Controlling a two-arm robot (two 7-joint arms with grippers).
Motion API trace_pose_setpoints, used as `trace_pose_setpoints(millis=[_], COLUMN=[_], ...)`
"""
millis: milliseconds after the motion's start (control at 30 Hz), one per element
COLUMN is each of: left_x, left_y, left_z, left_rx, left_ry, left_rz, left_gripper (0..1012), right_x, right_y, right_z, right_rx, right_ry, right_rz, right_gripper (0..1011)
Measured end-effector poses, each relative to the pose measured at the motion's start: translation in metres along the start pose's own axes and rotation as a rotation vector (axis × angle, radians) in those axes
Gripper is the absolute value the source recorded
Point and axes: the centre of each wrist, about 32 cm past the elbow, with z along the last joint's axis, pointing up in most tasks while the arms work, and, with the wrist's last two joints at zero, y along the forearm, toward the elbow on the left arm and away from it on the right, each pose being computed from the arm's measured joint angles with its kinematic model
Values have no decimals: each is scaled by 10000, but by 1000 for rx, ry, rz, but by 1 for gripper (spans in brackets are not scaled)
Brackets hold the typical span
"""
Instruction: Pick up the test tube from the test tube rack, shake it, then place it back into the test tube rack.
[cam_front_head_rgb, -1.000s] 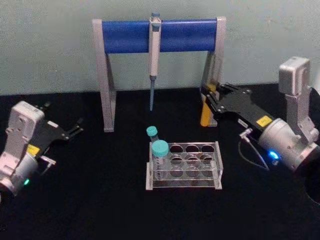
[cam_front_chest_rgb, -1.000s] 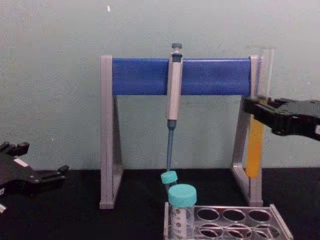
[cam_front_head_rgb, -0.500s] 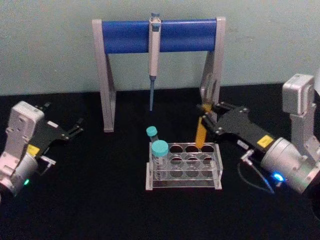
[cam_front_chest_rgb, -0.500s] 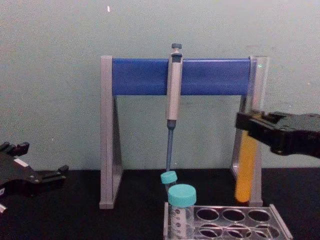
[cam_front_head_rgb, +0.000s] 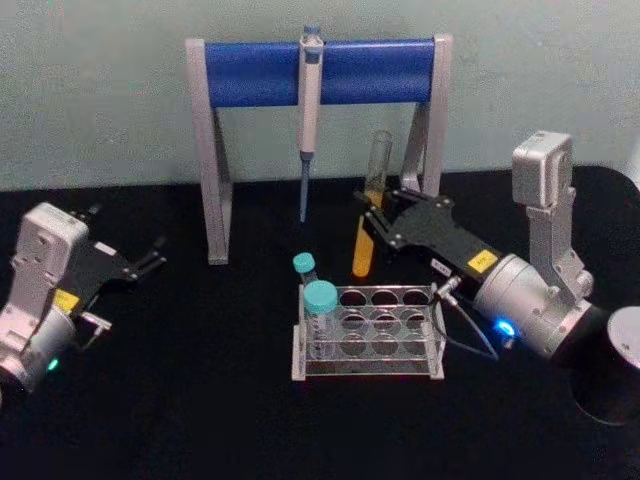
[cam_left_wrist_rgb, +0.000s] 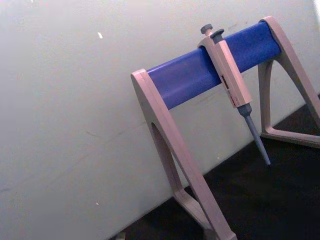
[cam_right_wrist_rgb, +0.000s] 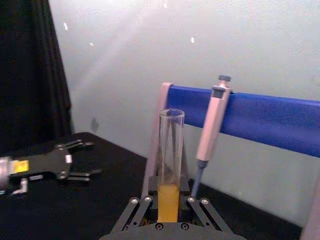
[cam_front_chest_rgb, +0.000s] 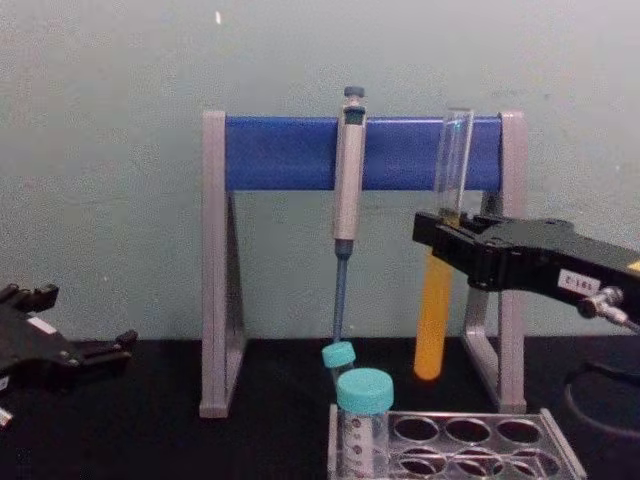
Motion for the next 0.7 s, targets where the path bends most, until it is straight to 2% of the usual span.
trace_pose_setpoints(millis=[300, 700], left_x=[0, 0], left_y=[0, 0], left_z=[0, 0], left_rx=[0, 0], left_ry=[0, 0], left_rz=[0, 0], left_gripper=[1001, 1001], right_x=[110, 181], right_y=[-24, -262], right_z=[3, 34], right_rx=[-7, -34], right_ry=[-21, -46], right_rz=[-48, -108], right_gripper=[226, 226])
